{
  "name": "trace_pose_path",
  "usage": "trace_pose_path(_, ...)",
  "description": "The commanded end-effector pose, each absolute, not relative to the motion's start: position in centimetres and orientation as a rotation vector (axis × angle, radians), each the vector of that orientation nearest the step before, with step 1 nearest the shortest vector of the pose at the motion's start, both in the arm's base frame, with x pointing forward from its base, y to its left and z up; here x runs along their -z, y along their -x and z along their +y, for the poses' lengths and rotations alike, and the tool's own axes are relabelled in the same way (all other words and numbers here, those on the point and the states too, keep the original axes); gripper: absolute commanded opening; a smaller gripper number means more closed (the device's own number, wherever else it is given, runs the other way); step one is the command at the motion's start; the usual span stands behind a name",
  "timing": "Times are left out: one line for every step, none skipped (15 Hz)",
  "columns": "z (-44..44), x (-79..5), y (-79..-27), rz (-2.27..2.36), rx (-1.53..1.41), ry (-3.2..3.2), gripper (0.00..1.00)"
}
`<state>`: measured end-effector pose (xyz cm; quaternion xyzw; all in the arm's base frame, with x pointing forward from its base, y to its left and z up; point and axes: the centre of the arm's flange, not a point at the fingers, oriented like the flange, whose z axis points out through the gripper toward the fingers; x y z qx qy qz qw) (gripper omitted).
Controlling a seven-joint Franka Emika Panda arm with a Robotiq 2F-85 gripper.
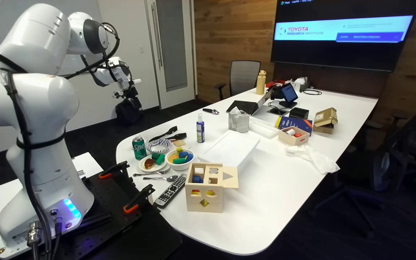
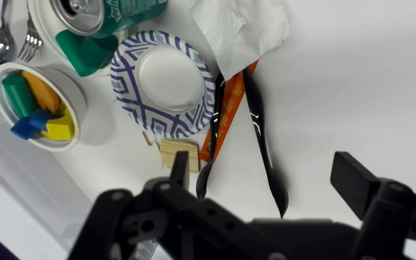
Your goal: Wipe the striped bowl with the paper towel
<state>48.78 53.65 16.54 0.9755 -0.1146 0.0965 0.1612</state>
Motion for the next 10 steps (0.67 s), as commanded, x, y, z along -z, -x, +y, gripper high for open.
trace_pose_path(48.3, -21.1, -44.8, -0.355, -0.341, -2.794, 1.0)
trace_pose_path(47.7, -21.8, -44.7, -0.358, -0.347, -2.801, 1.0)
trace_pose_path(46.8, -22.2, -44.6, -0.366, -0.353, -2.808, 1.0)
trace_pose_path(45.9, -22.5, -44.5, -0.37, -0.355, -2.818, 1.0)
trace_pose_path(45.0, -22.9, -44.2, -0.369, -0.36, -2.828, 1.0)
trace_pose_path(44.1, -23.0, -44.1, -0.376, -0.363, -2.836, 1.0)
trace_pose_path(43.3, -23.3, -43.9, -0.375, -0.369, -2.845, 1.0)
trace_pose_path(42.5, -23.2, -43.9, -0.373, -0.369, -2.851, 1.0)
trace_pose_path(41.7, -23.3, -43.7, -0.362, -0.367, -2.856, 1.0)
trace_pose_path(41.0, -23.2, -43.6, -0.34, -0.371, -2.858, 1.0)
